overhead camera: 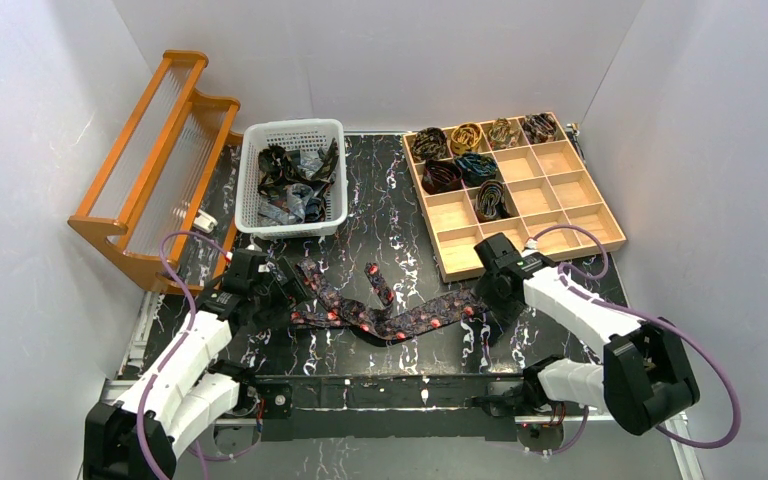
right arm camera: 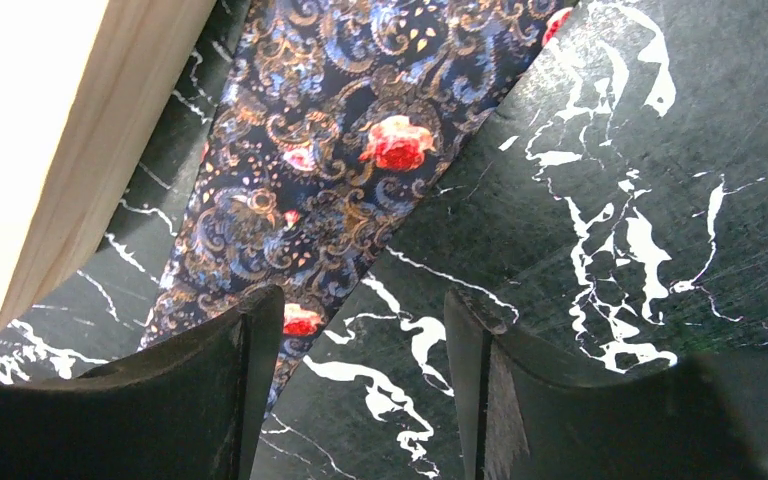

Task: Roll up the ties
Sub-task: Flatten out the tie at the center of the board.

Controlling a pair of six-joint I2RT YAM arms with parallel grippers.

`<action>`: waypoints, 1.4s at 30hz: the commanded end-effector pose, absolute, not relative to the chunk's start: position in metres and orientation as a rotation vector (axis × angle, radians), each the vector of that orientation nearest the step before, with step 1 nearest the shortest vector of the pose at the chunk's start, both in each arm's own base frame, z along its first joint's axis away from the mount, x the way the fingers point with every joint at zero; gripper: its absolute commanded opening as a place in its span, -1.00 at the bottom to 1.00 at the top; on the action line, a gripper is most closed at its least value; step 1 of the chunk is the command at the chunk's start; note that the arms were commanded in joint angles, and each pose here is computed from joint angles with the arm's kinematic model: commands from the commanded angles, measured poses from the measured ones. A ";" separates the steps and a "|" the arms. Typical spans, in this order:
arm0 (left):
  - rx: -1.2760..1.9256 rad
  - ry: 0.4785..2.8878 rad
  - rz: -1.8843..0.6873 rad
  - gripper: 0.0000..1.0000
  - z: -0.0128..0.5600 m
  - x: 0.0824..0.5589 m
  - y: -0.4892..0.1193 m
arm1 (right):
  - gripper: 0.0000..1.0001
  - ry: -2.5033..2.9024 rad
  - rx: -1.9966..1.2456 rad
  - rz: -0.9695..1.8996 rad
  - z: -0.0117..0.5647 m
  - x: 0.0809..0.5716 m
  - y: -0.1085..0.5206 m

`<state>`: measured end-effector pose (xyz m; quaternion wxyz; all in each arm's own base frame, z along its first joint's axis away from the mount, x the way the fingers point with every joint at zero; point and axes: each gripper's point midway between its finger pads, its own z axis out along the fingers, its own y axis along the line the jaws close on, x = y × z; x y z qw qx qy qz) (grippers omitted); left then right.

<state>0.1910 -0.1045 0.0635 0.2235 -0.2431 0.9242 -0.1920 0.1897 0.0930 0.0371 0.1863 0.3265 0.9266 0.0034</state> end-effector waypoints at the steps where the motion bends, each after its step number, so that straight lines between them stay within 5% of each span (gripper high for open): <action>1: -0.686 2.552 -0.520 0.78 0.059 0.187 -0.104 | 0.35 2.597 0.986 -0.040 0.028 0.190 0.084; 5: -0.680 2.564 -0.523 0.78 0.055 0.186 -0.106 | 0.28 2.605 0.954 -0.013 0.020 0.201 0.088; 10: -0.657 2.553 -0.539 0.78 0.058 0.187 -0.108 | -0.07 2.625 0.957 -0.137 0.007 0.197 0.076; 15: -0.611 2.538 -0.566 0.78 0.068 0.192 -0.112 | -0.83 2.645 0.957 -0.169 0.004 0.189 0.071; 17: -0.537 2.526 -0.607 0.78 0.076 0.197 -0.119 | -0.97 2.629 0.958 -0.164 0.007 0.189 0.069; 22: -0.229 2.499 -0.711 0.76 0.105 0.199 -0.151 | -0.97 2.588 0.941 -0.120 0.022 0.191 0.067; 32: 0.436 2.502 -0.495 0.72 0.098 0.170 -0.228 | -0.97 2.544 0.943 -0.154 0.041 0.195 0.050; 42: 0.903 2.390 -0.217 0.81 0.072 0.151 -0.268 | 0.20 2.595 0.980 -0.101 0.028 0.205 0.043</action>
